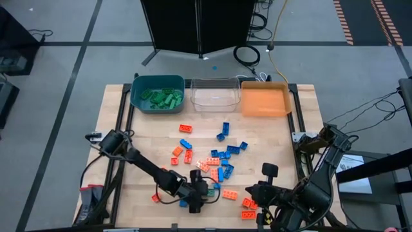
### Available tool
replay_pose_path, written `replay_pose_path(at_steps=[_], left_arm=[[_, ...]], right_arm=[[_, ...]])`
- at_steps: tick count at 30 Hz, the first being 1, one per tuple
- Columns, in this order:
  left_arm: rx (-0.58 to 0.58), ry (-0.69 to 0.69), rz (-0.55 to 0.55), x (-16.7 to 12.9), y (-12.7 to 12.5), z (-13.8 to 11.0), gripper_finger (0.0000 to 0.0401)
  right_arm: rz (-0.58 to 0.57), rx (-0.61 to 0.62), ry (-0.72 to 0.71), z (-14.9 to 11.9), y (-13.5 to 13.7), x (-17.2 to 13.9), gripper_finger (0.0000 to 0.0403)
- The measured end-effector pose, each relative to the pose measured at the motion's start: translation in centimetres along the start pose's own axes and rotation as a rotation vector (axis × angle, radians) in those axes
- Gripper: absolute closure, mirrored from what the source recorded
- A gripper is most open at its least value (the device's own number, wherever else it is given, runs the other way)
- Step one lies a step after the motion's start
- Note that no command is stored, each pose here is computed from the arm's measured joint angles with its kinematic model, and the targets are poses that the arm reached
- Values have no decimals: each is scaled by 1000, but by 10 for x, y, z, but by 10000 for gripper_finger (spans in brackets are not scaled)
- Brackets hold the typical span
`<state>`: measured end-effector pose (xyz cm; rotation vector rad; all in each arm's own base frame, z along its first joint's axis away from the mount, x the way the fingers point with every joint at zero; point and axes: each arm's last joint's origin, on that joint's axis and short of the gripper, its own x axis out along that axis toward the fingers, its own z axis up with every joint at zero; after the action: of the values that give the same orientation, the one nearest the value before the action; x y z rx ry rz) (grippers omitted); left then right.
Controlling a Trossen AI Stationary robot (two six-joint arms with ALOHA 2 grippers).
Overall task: Sort blocks
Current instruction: Put the green game piece into the blue bin
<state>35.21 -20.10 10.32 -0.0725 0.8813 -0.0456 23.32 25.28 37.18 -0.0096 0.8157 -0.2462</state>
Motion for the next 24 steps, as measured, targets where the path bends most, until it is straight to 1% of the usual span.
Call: replay_pose_path(at_steps=[3, 8, 9, 14, 16, 18, 21, 22, 24], left_arm=[[-9, 2, 8, 2, 6, 3, 155], [-30, 17, 2, 4, 13, 5, 255], [-42, 19, -6, 3, 13, 5, 261], [-52, 25, -32, -15, 13, 14, 261], [-52, 18, -31, -32, 14, 21, 261], [-62, -34, -21, -54, 15, 33, 261], [-52, -85, 55, -90, 24, 47, 261], [-45, -101, 105, -103, 29, 50, 261], [-47, -147, 239, -133, 42, 56, 261]], right_arm=[[0, 15, 0, 0, 0, 0, 403], [4, 24, 0, -1, 1, -1, 403], [5, 27, 1, -1, 1, -1, 403], [6, 28, 2, -1, 1, -1, 403], [5, 25, 0, -1, 1, -1, 403], [4, 20, -1, -1, 1, -1, 403], [2, 12, -2, -1, 1, -1, 403], [2, 11, -2, -1, 1, -1, 403], [-1, 9, -6, -1, 1, -1, 403]])
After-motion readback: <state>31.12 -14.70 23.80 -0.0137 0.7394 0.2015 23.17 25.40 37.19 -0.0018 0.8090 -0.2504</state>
